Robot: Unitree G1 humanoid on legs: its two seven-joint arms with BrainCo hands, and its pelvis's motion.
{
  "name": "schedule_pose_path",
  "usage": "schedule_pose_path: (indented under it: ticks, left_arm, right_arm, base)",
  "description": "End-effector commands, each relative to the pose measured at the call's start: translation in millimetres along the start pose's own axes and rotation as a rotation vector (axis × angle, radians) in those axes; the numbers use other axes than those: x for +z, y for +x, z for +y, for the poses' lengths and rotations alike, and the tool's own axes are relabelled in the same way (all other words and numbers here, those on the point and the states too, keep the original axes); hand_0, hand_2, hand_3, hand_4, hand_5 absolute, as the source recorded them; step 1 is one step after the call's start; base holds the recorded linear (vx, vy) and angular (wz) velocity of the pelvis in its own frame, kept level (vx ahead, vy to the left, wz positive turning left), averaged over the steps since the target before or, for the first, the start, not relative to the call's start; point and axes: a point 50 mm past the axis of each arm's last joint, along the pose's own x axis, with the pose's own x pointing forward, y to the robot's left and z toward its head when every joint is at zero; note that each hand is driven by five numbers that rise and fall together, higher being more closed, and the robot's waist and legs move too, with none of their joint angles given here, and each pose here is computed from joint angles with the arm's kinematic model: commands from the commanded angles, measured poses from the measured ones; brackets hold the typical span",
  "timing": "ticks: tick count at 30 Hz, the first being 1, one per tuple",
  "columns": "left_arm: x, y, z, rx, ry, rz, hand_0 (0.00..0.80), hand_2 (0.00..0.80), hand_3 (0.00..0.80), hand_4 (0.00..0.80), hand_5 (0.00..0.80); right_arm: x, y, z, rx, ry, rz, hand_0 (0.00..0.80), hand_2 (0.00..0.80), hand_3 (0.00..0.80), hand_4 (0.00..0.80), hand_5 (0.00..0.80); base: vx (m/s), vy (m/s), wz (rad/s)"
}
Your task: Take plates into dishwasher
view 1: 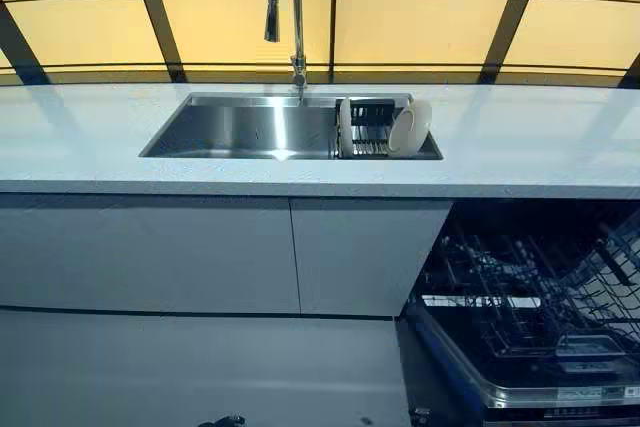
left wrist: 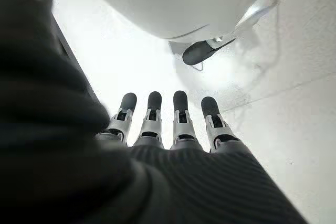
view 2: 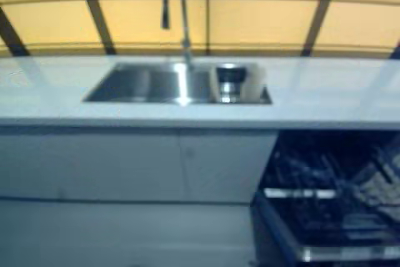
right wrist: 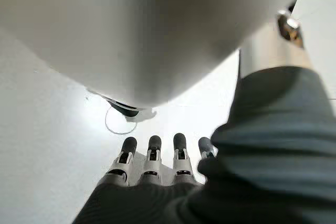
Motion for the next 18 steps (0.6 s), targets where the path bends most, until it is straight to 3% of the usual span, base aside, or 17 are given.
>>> schedule_pose_path:
  ticks: [1, 12, 18]
  left_arm:
    - [31.4, 1.8, 12.1, 0.023, 0.046, -0.062, 0.000, 0.000, 0.000, 0.000, 0.000]
    - [31.0, 1.8, 13.1, 0.039, 0.055, -0.052, 0.000, 0.000, 0.000, 0.000, 0.000]
    - [17.7, -0.8, 17.5, 0.058, 0.102, -0.048, 0.000, 0.000, 0.000, 0.000, 0.000]
  right_arm:
    - [15.9, 4.4, 2.9, 0.006, -0.057, 0.008, 0.000, 0.000, 0.000, 0.000, 0.000]
    - [27.3, 3.4, 4.8, 0.062, -0.030, -0.096, 0.000, 0.000, 0.000, 0.000, 0.000]
    - [122.5, -32.2, 15.0, 0.476, 0.001, -0.514, 0.000, 0.000, 0.000, 0.000, 0.000]
  base:
    - [0.000, 0.000, 0.00]
    - [0.004, -0.001, 0.00]
    - [-0.021, -0.027, 0.00]
